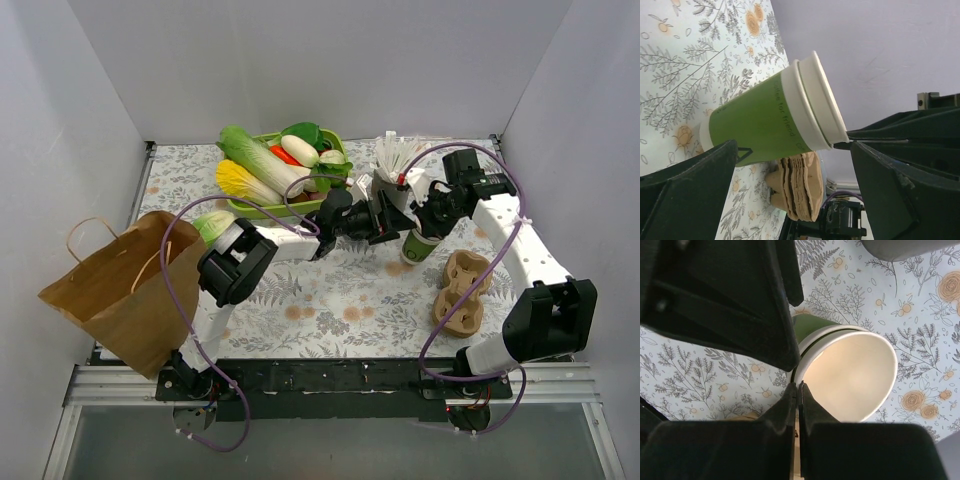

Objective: Pack the takeout coffee

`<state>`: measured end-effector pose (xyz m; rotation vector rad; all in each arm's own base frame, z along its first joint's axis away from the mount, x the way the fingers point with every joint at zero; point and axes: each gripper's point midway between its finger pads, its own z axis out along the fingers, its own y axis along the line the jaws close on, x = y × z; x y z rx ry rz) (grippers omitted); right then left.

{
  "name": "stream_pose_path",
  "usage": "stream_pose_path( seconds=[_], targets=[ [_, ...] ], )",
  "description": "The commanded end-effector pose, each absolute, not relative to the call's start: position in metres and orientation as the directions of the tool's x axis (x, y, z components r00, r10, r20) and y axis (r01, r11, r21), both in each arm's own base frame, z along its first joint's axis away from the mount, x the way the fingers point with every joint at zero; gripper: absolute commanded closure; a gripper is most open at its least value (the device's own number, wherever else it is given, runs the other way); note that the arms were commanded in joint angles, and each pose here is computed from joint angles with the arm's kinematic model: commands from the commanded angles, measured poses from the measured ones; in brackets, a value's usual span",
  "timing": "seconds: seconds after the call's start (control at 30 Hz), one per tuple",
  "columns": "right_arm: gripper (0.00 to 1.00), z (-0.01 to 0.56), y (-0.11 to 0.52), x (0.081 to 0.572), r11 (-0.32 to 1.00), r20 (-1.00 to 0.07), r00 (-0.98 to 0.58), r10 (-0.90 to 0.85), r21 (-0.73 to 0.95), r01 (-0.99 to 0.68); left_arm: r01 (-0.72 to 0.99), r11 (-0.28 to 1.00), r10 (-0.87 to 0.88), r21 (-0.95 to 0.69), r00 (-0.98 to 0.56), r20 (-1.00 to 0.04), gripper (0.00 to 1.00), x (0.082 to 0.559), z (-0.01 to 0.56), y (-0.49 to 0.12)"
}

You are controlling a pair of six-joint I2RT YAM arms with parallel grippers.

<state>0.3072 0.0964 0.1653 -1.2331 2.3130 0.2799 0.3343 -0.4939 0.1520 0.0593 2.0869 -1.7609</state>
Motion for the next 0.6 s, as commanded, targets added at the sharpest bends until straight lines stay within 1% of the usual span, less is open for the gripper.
stream_pose_path(
  seconds=[0.0,0.23,0.3,0.43,0.57],
  targets=[
    [0.99,0.177,0.109,0.312,0.563,-0.572,-0.436,-0.695,-0.056,-0.825,0.279,0.224,-0.250,-0.934,-0.910,-0.332,0.02,0.341,0.154,-0.492],
    [0.99,0.184,0.114,0.312,0.555,-0.584,-0.421,-0.694,-0.063,-0.829,0.216,0.292,-0.264,-0.932,-0.918,-0.295,0.02,0.344,0.128,-0.490],
    [0.99,0.188,0.115,0.312,0.555,-0.588,-0.415,-0.694,-0.071,-0.829,0.215,0.301,-0.272,-0.929,-0.915,-0.300,0.02,0.348,0.127,-0.491],
    [0.99,0.194,0.107,0.321,0.582,-0.596,-0.399,-0.697,-0.144,-0.800,0.206,0.325,-0.267,-0.923,-0.916,-0.299,0.02,0.350,0.117,-0.494],
    [0.99,0.194,0.106,0.320,0.584,-0.596,-0.398,-0.697,-0.151,-0.798,0.208,0.331,-0.262,-0.920,-0.917,-0.301,0.02,0.348,0.115,-0.495]
  ],
)
